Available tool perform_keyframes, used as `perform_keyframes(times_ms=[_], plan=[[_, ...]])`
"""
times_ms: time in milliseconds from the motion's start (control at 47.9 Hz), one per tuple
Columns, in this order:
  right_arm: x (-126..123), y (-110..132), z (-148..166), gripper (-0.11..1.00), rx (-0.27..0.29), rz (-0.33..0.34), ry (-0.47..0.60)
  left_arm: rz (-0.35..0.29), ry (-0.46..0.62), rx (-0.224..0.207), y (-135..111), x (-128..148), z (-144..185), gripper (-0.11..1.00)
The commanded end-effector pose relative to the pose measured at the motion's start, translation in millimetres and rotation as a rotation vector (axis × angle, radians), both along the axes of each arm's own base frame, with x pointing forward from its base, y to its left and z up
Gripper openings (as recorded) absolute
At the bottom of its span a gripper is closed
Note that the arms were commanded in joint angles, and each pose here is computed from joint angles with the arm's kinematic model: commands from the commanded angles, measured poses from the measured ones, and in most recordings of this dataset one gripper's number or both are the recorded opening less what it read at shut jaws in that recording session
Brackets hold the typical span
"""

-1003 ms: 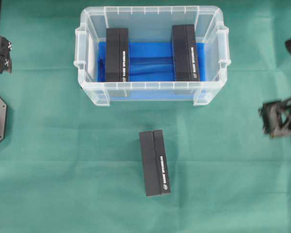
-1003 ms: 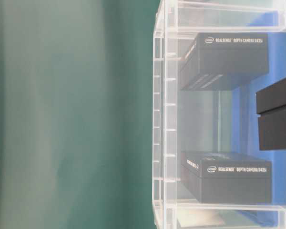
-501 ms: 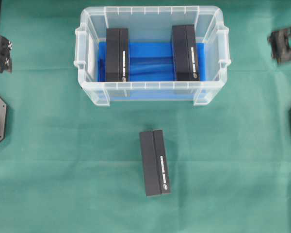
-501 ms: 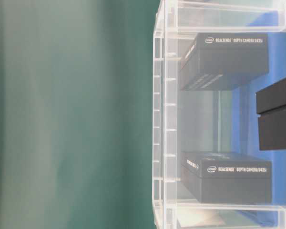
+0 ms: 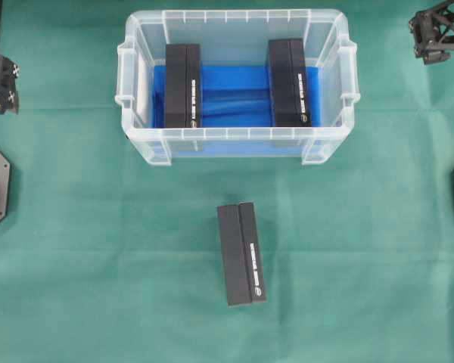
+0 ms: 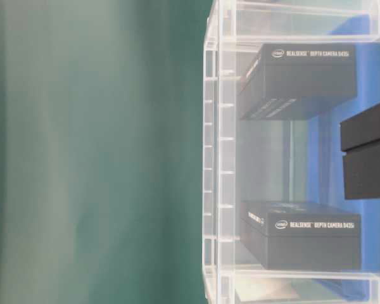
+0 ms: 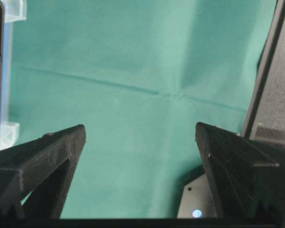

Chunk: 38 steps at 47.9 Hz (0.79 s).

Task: Take out the box from the case.
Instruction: 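Open the right gripper and withdraw it to the right side, then move the open left gripper over the left black box in the case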

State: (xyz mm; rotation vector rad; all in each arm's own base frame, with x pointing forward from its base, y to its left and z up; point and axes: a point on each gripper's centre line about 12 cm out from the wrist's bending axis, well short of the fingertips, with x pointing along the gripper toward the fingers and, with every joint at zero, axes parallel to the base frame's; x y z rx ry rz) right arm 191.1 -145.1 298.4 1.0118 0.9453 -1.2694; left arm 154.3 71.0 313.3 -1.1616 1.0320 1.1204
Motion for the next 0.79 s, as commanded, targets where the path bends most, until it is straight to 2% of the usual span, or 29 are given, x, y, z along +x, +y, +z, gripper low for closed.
perform_keyframes(times_ms=[0,564,773], plan=[[0,-1,4,0.94,-0.010,-0.003,-0.017,-0.004,-0.009,0.011,1,1,4,0.86],[-1,1,6,0.94,-0.007,-0.005,-0.025,0.004,-0.013,0.028,4,1,7,0.86],[-2,1,6,0.94,-0.008,-0.005,-0.030,0.003,-0.041,0.044,11,16,16,0.86]])
